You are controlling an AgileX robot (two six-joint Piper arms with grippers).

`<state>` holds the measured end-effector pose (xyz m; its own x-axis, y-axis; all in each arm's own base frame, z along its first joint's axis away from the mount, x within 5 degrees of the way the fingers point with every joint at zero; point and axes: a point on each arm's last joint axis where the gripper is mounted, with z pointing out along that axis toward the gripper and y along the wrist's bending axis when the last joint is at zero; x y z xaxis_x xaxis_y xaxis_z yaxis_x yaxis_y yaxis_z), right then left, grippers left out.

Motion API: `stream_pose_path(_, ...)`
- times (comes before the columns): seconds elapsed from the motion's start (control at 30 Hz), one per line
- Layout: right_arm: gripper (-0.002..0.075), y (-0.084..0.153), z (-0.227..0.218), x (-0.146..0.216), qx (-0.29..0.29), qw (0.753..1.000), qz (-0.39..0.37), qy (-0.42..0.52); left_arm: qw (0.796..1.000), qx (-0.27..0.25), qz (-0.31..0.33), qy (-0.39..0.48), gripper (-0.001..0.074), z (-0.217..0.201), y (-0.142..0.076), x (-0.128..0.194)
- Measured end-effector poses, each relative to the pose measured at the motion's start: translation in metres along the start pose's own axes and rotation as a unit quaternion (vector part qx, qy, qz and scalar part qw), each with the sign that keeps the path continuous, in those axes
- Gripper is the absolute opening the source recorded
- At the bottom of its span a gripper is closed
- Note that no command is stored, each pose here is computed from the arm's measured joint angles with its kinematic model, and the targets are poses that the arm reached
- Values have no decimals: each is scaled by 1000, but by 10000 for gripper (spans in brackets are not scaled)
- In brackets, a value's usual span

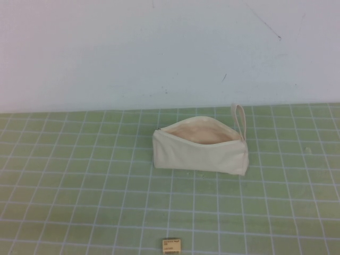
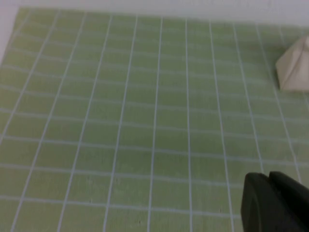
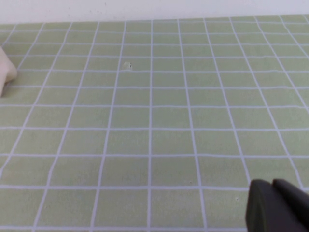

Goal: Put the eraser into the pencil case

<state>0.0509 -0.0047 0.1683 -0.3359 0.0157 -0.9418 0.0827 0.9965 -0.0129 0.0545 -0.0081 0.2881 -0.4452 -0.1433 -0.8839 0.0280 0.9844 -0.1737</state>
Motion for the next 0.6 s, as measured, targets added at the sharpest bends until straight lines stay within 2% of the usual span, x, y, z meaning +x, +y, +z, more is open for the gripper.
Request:
stream_pose_path(0.1,-1,0,0,0,0,1000,0,0,997,-6,10,77,-1,10,-3,-17)
stream_pose_path(0.3,-1,0,0,0,0,1000,0,0,988,8,-7,154,-1,53,-7,-29)
stream_pose_path(0.4,-1,0,0,0,0,1000,0,0,975,70,-9,209,-1,79,-19,-33)
stream_pose_path(0.43,-1,0,0,0,0,1000,0,0,965,118,-6,234,-1,97,-27,-37)
stream_pose_path(0.47,-1,0,0,0,0,1000,0,0,960,142,-2,241,-1,107,-32,-40)
stream_pose_path(0.6,-1,0,0,0,0,1000,0,0,943,185,22,277,-1,140,-52,-48)
